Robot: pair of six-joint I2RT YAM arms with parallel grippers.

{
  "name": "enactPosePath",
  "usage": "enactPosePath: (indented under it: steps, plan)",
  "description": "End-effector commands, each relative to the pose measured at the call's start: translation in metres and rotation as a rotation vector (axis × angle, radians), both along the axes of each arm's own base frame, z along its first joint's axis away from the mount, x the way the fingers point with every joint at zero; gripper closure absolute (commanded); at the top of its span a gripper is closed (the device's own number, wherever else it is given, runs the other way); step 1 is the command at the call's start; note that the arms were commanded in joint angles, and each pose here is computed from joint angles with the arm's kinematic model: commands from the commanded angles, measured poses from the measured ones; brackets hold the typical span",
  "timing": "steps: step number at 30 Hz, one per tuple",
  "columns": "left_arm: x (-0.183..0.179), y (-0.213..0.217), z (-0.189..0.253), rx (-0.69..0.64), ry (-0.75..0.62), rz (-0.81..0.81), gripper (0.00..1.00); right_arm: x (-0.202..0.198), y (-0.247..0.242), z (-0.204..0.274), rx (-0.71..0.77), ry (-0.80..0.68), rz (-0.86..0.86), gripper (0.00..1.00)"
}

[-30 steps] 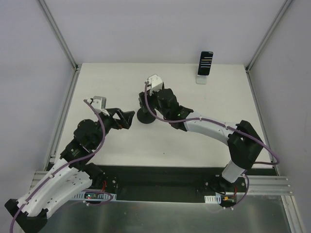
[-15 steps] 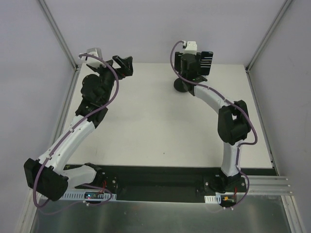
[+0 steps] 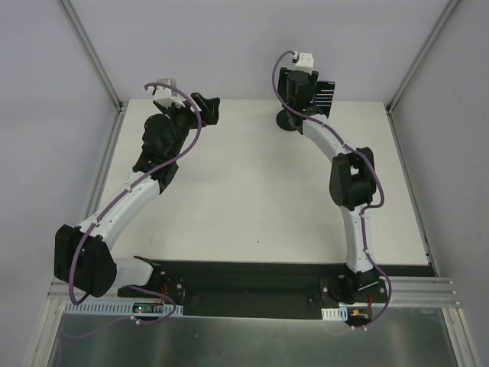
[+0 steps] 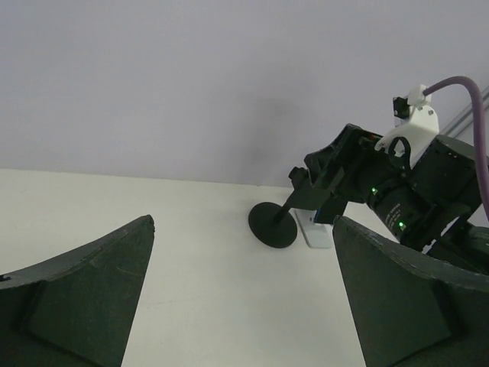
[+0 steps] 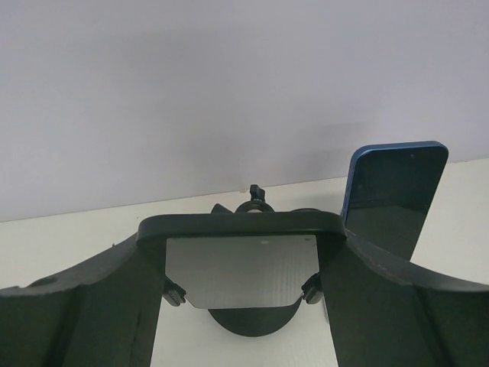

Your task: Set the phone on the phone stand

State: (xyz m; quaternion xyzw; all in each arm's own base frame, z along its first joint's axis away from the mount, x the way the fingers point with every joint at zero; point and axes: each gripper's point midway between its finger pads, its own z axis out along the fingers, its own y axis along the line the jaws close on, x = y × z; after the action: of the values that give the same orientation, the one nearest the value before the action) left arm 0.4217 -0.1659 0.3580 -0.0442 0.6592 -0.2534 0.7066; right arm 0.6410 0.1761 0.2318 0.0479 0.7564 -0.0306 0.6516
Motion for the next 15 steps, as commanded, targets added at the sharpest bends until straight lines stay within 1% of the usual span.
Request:
enactPosePath:
  steps: [1,3,4,6,7,9,10,11,12,15]
  plan:
    - [-0.005,-0.003,0.018,-0.059,-0.069,-0.05,0.01,0.009,0.005,0.06,0.097,-0.144,-0.005,0.99]
    - [-0.004,-0.002,0.013,-0.06,-0.058,-0.057,0.01,0.011,0.008,0.058,0.097,-0.139,0.002,0.99]
    - [-0.003,0.0,0.012,-0.06,-0.055,-0.054,0.01,0.01,0.008,0.057,0.093,-0.133,0.004,0.93]
    - [-0.004,0.002,0.011,-0.064,-0.048,-0.057,0.01,0.008,0.009,0.06,0.091,-0.132,0.013,0.71]
    - [-0.003,0.002,0.01,-0.064,-0.047,-0.058,0.01,0.007,0.009,0.057,0.088,-0.124,0.015,0.47]
    - [-0.002,0.003,0.009,-0.066,-0.043,-0.059,0.01,0.007,0.011,0.063,0.085,-0.124,0.03,0.28]
    - [-0.003,0.0,0.009,-0.063,-0.04,-0.08,0.01,0.005,0.011,0.062,0.074,-0.103,0.037,0.09]
    - [-0.003,-0.002,0.009,-0.061,-0.039,-0.092,0.01,0.005,0.012,0.068,0.072,-0.108,0.04,0.01]
    - [-0.004,-0.003,0.01,-0.063,-0.038,-0.099,0.01,0.002,0.012,0.07,0.062,-0.095,0.041,0.03]
    - [-0.005,-0.006,0.011,-0.064,-0.037,-0.118,0.01,-0.007,0.006,0.087,0.049,-0.094,0.037,0.04]
